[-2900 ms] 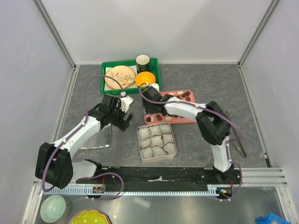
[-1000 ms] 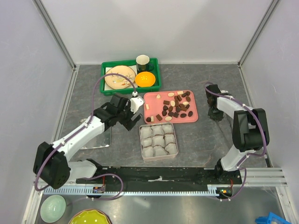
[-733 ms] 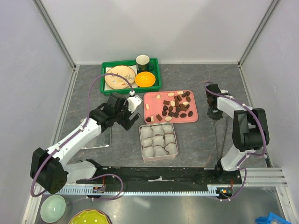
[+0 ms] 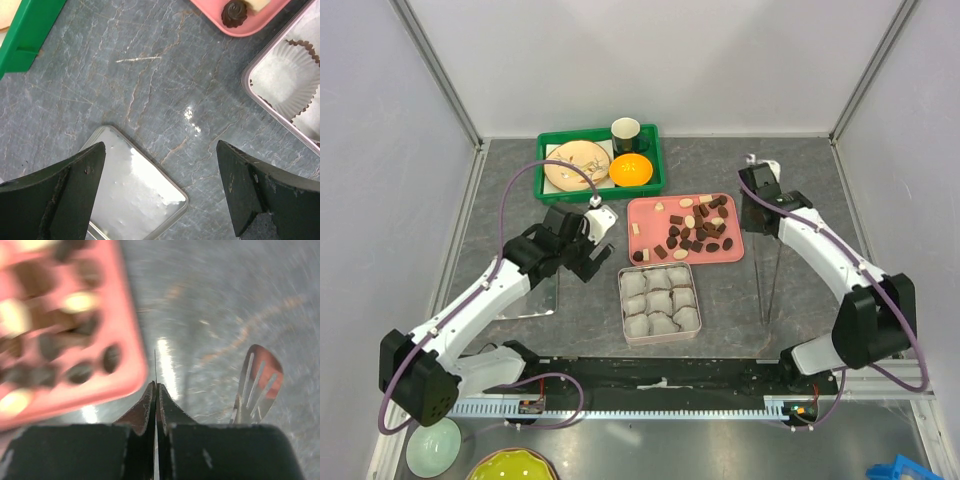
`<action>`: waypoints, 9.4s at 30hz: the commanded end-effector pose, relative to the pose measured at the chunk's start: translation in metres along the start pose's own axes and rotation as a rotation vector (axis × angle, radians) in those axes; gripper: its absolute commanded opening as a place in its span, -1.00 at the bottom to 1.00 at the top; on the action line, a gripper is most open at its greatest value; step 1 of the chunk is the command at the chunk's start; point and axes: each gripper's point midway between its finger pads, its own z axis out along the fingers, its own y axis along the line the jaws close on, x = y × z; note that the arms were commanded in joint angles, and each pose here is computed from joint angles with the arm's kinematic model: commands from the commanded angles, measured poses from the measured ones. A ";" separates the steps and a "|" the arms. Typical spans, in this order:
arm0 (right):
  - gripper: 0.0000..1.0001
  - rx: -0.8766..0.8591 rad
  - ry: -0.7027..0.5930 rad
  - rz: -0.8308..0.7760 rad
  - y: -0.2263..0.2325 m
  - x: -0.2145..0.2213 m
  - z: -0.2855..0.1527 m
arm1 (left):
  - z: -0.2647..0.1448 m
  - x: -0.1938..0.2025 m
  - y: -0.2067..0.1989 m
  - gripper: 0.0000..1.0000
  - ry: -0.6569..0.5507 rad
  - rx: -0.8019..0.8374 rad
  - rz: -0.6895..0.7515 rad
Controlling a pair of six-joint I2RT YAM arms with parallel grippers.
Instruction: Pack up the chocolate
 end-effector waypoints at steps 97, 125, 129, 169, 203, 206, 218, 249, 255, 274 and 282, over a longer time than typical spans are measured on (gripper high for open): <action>0.40 -0.773 -0.276 -0.080 0.141 -0.039 -0.138 | -0.018 0.026 -0.113 0.78 0.070 0.478 0.473; 0.35 -0.794 -0.258 -0.059 0.123 -0.030 -0.134 | 0.010 0.035 -0.136 -0.58 0.113 0.478 0.533; 0.41 -0.799 -0.279 -0.050 0.121 -0.035 -0.140 | 0.002 0.026 -0.137 -0.97 0.086 0.477 0.485; 0.96 -1.836 -0.719 -0.049 0.134 -0.022 -0.325 | -0.165 -0.119 -0.082 -0.97 -0.469 1.103 -0.099; 0.93 -1.858 -0.735 -0.062 0.197 -0.027 -0.334 | -0.161 -0.112 -0.110 -0.97 -0.413 1.153 -0.055; 0.69 -1.853 -0.703 -0.076 0.200 -0.026 -0.333 | -0.162 -0.113 -0.109 -0.97 -0.418 1.139 -0.053; -0.37 -1.789 -0.652 -0.119 0.198 -0.020 -0.326 | -0.160 -0.113 -0.104 -0.97 -0.428 1.065 -0.028; -0.51 -0.863 -0.827 -0.268 0.181 -0.089 -0.176 | -0.085 -0.089 0.024 0.99 -0.271 0.243 -0.259; -0.53 -0.703 -0.870 -0.253 0.193 -0.114 -0.133 | -0.049 -0.058 0.029 0.96 -0.206 0.192 -0.257; -0.18 -0.606 -0.905 -0.238 0.240 -0.132 -0.072 | 0.008 -0.008 0.025 0.98 -0.076 0.155 -0.226; 0.07 -0.617 -0.885 -0.230 0.251 -0.128 -0.063 | 0.007 -0.003 0.025 0.98 -0.074 0.141 -0.208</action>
